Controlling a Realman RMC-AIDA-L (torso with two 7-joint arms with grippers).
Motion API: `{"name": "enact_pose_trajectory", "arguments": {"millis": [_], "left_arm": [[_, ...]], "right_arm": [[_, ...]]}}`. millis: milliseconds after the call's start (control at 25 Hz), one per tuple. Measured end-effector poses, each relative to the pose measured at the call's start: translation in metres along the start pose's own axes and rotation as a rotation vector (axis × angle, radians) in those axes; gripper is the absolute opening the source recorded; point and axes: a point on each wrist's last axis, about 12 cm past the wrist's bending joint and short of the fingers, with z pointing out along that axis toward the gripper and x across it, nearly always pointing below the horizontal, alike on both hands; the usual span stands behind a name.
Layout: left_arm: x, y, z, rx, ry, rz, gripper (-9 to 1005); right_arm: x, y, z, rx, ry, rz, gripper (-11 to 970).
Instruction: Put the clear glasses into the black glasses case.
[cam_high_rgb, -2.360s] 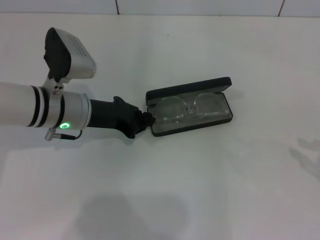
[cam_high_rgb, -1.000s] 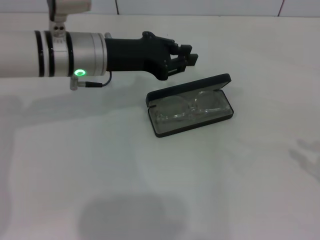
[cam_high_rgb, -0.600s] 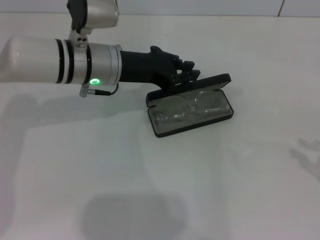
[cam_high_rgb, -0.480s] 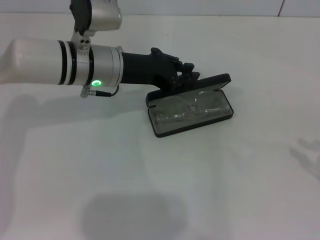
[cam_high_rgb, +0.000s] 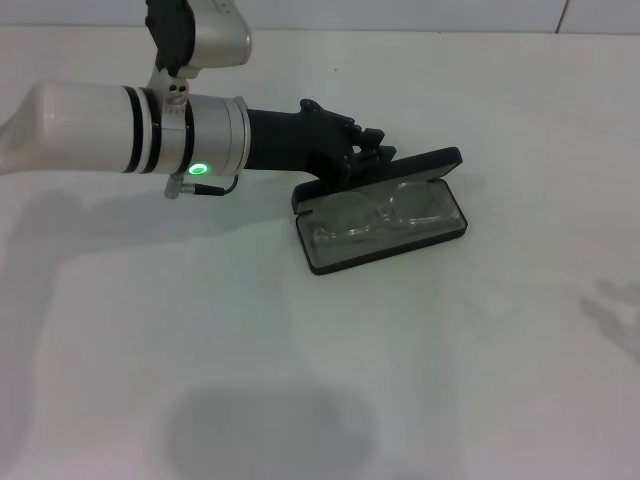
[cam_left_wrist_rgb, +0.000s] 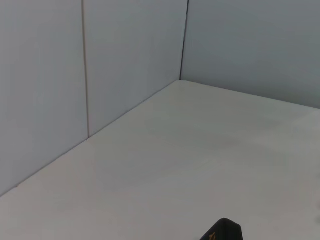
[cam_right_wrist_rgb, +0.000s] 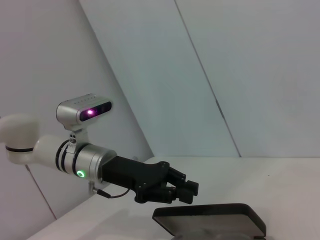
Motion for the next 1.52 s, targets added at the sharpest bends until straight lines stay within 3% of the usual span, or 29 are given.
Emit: {"name": "enact_pose_trajectory", "arguments": {"millis": [1040, 1400, 1520], "left_arm": [[0.011, -0.013, 0.013, 0.062, 0.089, 0.038, 244], [0.022, -0.025, 0.018, 0.118, 0.157, 0.079, 261], [0.014, -0.030, 0.019, 0.154, 0.143, 0.121, 267]], "right_arm": [[0.001, -0.002, 0.005, -0.009, -0.008, 0.004, 336], [0.001, -0.002, 0.005, -0.009, -0.007, 0.003, 336], [0.003, 0.000, 0.002, -0.007, -0.008, 0.008, 336]]}}
